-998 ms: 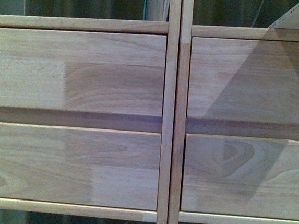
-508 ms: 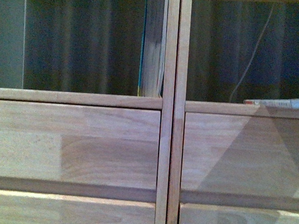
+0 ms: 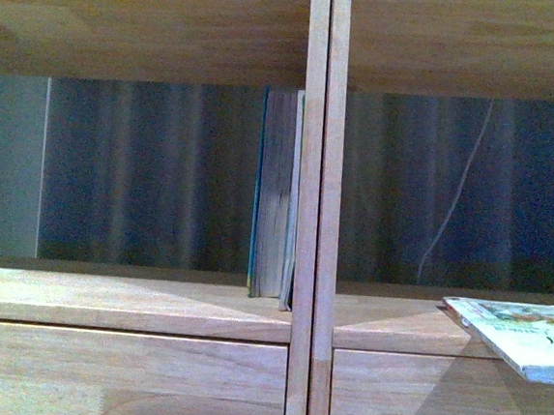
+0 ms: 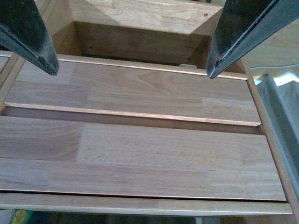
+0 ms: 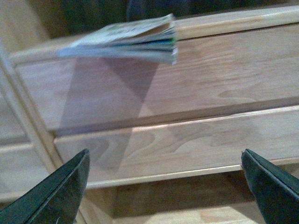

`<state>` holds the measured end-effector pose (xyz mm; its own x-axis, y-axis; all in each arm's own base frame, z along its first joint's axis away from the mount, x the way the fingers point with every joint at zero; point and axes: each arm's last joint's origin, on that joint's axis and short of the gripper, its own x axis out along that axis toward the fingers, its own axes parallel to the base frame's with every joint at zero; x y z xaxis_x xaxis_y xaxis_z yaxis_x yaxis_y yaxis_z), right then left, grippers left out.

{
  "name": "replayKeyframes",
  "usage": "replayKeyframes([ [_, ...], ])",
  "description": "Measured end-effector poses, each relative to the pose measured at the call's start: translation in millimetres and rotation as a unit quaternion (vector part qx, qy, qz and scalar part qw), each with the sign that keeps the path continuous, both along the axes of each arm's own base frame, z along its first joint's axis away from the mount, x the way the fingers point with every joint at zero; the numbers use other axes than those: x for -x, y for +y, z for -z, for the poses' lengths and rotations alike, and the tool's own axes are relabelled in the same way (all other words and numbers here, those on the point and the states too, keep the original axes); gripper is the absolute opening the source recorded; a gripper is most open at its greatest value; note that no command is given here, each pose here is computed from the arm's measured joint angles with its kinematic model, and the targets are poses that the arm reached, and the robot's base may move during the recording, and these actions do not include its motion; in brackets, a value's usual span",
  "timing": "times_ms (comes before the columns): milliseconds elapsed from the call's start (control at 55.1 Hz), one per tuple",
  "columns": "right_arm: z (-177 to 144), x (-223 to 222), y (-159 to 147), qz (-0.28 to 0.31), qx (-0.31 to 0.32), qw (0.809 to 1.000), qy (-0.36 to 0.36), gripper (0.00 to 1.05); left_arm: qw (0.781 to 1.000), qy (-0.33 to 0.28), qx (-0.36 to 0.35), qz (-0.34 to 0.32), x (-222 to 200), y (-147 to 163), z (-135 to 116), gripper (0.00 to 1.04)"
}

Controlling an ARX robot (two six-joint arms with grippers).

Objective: Organize books on shelf

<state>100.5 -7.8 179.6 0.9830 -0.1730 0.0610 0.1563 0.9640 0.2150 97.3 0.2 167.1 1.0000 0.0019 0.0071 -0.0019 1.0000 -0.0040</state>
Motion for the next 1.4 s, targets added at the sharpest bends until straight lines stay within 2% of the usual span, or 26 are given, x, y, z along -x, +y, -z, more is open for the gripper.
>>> replayKeyframes([
  [73,-25,-6,-8,-0.010,-0.073,0.997,-0.033,0.98,1.000,0.000,0.000,0.000,0,0,0,0.97],
  [181,-66,-34,-18,-0.039,-0.202,0.977,-0.055,0.98,1.000,0.000,0.000,0.000,0,0,0,0.97],
  [290,-67,-77,-16,-0.035,-0.352,0.935,-0.009,0.98,1.000,0.000,0.000,0.000,0,0,0,0.97],
  [381,-57,-94,-5,-0.028,-0.408,0.913,0.015,0.98,1.000,0.000,0.000,0.000,0,0,0,0.97],
  [526,-60,-116,28,-0.051,-0.458,0.887,0.007,0.98,1.000,0.000,0.000,0.000,0,0,0,0.97],
  [653,-59,-137,40,-0.044,-0.486,0.873,-0.001,0.98,1.000,0.000,0.000,0.000,0,0,0,0.97],
  [889,-55,-168,28,0.031,-0.539,0.842,-0.025,0.98,1.000,0.000,0.000,0.000,0,0,0,0.97],
  [1070,-74,-178,20,0.014,-0.568,0.820,-0.067,0.98,1.000,0.000,0.000,0.000,0,0,0,0.97],
  [1197,-79,-184,16,0.010,-0.579,0.813,-0.062,0.97,1.000,0.000,0.000,0.000,0,0,0,0.97],
  [1397,-74,-189,11,0.019,-0.569,0.820,-0.058,0.72,1.000,0.000,0.000,0.000,0,0,0,0.97],
])
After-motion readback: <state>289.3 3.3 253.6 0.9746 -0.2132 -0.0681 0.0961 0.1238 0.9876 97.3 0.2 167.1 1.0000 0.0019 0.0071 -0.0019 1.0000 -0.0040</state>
